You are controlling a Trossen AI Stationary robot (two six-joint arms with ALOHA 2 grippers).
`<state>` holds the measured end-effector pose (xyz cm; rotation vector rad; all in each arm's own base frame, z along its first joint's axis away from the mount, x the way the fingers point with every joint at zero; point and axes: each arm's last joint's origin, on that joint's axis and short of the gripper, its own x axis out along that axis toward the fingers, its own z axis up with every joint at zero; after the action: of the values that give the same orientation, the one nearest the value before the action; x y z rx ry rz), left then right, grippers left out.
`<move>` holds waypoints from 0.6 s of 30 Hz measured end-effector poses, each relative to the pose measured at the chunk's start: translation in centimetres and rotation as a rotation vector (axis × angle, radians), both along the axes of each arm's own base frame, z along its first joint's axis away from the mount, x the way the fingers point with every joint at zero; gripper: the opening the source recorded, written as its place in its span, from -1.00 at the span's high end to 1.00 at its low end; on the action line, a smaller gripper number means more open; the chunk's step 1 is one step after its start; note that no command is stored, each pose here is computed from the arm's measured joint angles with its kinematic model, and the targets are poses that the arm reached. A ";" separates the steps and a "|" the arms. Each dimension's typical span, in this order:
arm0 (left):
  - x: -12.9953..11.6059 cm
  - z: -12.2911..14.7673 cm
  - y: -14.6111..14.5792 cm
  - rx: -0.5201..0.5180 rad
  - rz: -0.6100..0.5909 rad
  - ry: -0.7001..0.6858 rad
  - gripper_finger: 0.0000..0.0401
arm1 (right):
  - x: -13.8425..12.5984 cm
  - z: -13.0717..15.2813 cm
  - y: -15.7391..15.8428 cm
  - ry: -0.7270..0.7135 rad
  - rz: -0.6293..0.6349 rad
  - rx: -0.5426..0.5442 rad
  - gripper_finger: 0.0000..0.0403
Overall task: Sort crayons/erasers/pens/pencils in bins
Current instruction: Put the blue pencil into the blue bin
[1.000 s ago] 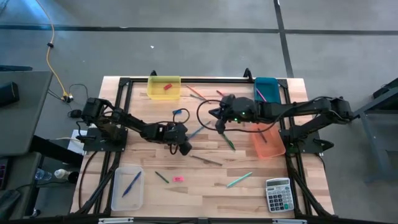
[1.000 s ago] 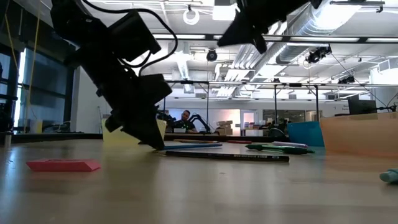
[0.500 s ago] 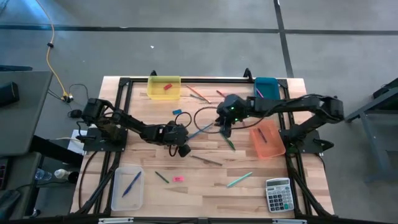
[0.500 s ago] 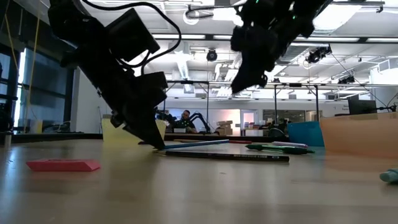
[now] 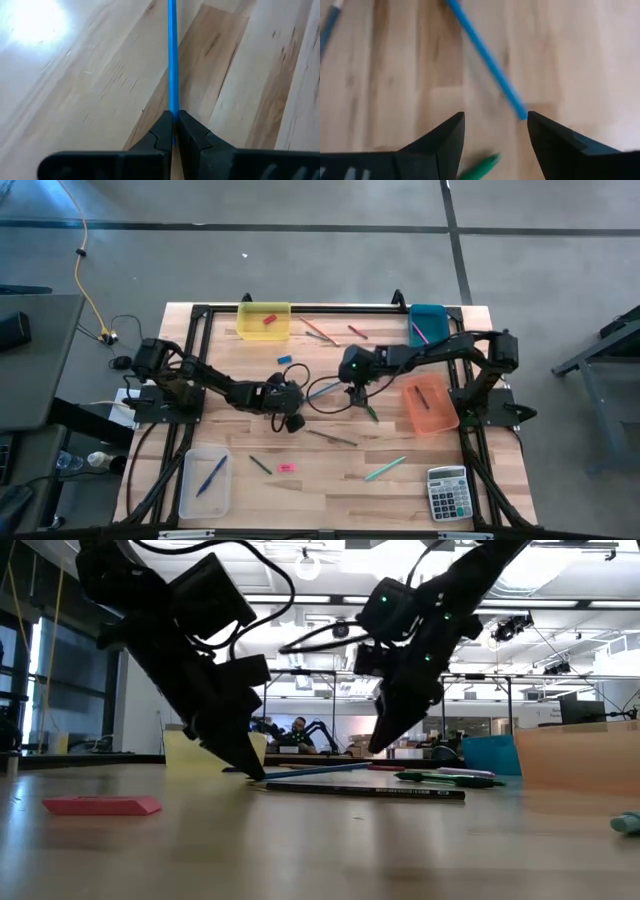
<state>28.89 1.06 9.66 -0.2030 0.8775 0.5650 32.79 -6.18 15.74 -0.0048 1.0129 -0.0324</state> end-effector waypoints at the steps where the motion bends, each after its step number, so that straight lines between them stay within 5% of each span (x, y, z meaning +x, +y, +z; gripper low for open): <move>1: 0.0 0.0 0.0 0.004 -0.007 0.003 1.00 | 0.1 0.1 -0.1 -0.006 0.007 -0.021 -0.02; 18: 0.2 0.1 0.0 0.069 -0.091 0.015 1.00 | 1.0 -2.6 -0.1 0.035 0.041 0.016 0.26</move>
<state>29.11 1.04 9.81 -0.0960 0.8758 0.5116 33.75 -6.28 13.14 -0.0116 1.0477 0.0128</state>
